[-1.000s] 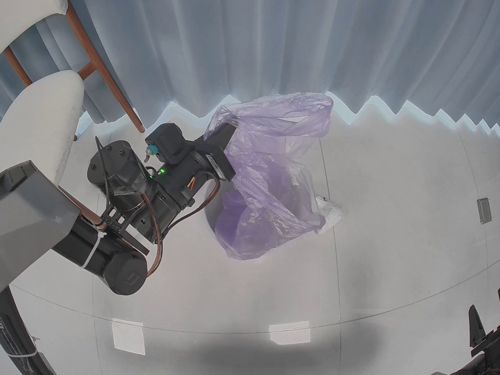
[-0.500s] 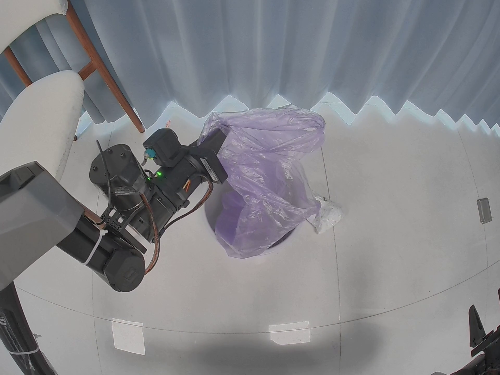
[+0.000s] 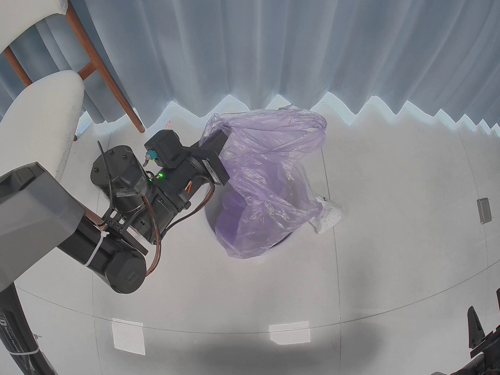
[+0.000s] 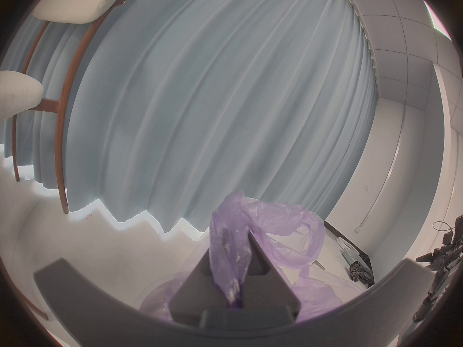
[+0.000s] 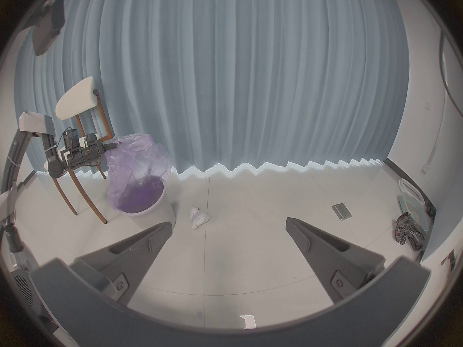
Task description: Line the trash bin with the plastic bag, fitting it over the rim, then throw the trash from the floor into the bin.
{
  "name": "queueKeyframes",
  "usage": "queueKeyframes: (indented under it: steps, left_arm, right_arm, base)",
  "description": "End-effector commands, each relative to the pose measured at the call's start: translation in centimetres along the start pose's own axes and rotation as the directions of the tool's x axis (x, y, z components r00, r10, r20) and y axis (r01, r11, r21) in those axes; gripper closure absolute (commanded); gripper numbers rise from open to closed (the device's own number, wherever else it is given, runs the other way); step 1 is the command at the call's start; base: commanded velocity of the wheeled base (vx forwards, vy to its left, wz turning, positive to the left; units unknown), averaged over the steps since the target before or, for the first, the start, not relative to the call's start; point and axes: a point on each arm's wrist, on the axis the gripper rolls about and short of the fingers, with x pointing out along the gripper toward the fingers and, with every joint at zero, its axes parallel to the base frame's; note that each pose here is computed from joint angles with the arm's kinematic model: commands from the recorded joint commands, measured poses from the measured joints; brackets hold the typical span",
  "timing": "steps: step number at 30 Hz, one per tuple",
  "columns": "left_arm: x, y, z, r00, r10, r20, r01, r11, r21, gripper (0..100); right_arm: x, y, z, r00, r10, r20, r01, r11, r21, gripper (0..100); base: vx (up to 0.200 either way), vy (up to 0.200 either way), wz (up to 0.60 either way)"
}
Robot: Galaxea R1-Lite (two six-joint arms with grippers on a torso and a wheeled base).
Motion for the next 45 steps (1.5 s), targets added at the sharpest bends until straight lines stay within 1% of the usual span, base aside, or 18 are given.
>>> queueKeyframes:
  steps: [1,11,14,16,19,22,23,24,27,30,31,33,35,36,37,39,42,45]
  left_arm:
    - [0.0,0.0,0.2,1.000,0.001,0.006,-0.001,1.000,0.001,100]
    - [0.0,-0.1,0.3,1.000,-0.003,0.008,0.003,1.000,0.001,100]
    - [0.0,-0.3,0.5,1.000,-0.009,0.011,0.009,1.000,-0.001,100]
    - [0.0,-0.4,0.6,1.000,-0.010,0.016,0.010,1.000,-0.002,100]
    - [0.0,-0.4,0.6,1.000,-0.010,0.016,0.010,1.000,-0.002,100]
    - [-0.1,-0.3,0.5,1.000,-0.010,0.013,0.010,1.000,-0.002,100]
    - [0.0,-0.3,0.5,1.000,-0.009,0.011,0.009,1.000,-0.001,100]
    - [0.0,-0.3,0.5,1.000,-0.009,0.011,0.009,1.000,-0.001,100]
    - [0.0,-0.3,0.4,1.000,-0.009,0.010,0.009,1.000,-0.001,100]
    - [0.0,-0.3,0.4,1.000,-0.009,0.010,0.009,1.000,-0.001,100]
    - [0.0,-0.3,0.4,1.000,-0.009,0.008,0.009,1.000,-0.001,100]
    - [0.0,-0.3,0.4,1.000,-0.009,0.008,0.009,1.000,0.000,100]
    - [0.0,-0.3,0.4,1.000,-0.009,0.008,0.009,1.000,0.000,100]
    - [0.0,-0.3,0.4,1.000,-0.009,0.008,0.009,1.000,0.000,100]
    - [0.0,-0.3,0.5,1.000,-0.008,0.012,0.008,1.000,0.001,100]
    - [-0.1,-0.4,0.6,1.000,-0.009,0.015,0.009,1.000,-0.001,100]
    - [0.0,-0.4,0.6,1.000,-0.009,0.016,0.009,1.000,-0.001,100]
    - [-0.1,-0.3,0.5,1.000,-0.006,0.012,0.006,1.000,0.000,100]
  right_arm:
    - [0.0,0.0,-0.4,1.000,-0.002,0.000,0.002,1.000,0.000,0]
    - [0.0,0.0,-0.4,1.000,-0.011,0.006,0.011,1.000,-0.003,0]
    - [-0.1,0.0,0.7,0.993,0.012,0.119,-0.009,1.000,-0.021,0]
    - [-0.1,0.0,0.8,0.991,0.013,0.130,-0.010,1.000,-0.025,0]
    - [0.0,0.1,0.5,0.994,0.028,0.102,-0.028,1.000,0.000,0]
    - [-0.1,0.1,0.7,0.992,0.059,0.114,-0.061,0.998,0.011,0]
    - [-0.1,0.2,0.7,0.989,0.091,0.117,-0.094,0.995,0.017,0]
    - [-0.1,0.2,0.7,0.989,0.099,0.113,-0.102,0.994,0.024,0]
    - [-0.1,0.2,0.9,0.987,0.108,0.120,-0.119,0.989,0.090,0]
    - [-0.4,0.4,2.5,0.975,0.169,0.142,-0.193,0.965,0.176,0]
    - [-0.4,0.4,3.4,0.971,0.190,0.146,-0.219,0.951,0.217,0]
    - [-0.3,0.5,4.6,0.969,0.205,0.138,-0.238,0.927,0.292,0]
    - [0.3,0.5,5.4,0.973,0.209,0.098,-0.230,0.911,0.343,0]
    - [0.3,0.5,5.4,0.973,0.209,0.098,-0.230,0.911,0.343,0]
    - [1.0,0.6,5.7,0.973,0.228,0.043,-0.227,0.900,0.372,0]
    - [1.6,0.6,5.7,0.968,0.251,0.002,-0.232,0.891,0.389,0]
    - [2.4,0.8,5.5,0.947,0.314,-0.063,-0.260,0.869,0.420,0]
    - [3.1,0.9,5.4,0.920,0.375,-0.117,-0.274,0.826,0.493,0]
  base:
    - [0.000,0.000,0.00]
    - [0.000,0.000,0.00]
    - [0.000,0.000,0.00]
    - [0.000,0.000,0.00]
    - [0.000,0.000,0.00]
    - [0.000,0.000,0.00]
    - [0.000,0.000,0.00]
    - [0.000,0.000,0.00]
    - [0.000,0.000,0.00]
    - [0.000,0.000,0.00]
    - [0.000,0.000,0.00]
    - [0.000,0.000,0.00]
    - [0.000,0.000,0.00]
    - [0.000,0.000,0.00]
    - [0.000,0.000,0.00]
    - [0.000,0.000,0.00]
    - [0.000,0.000,0.00]
    - [0.000,0.000,0.00]
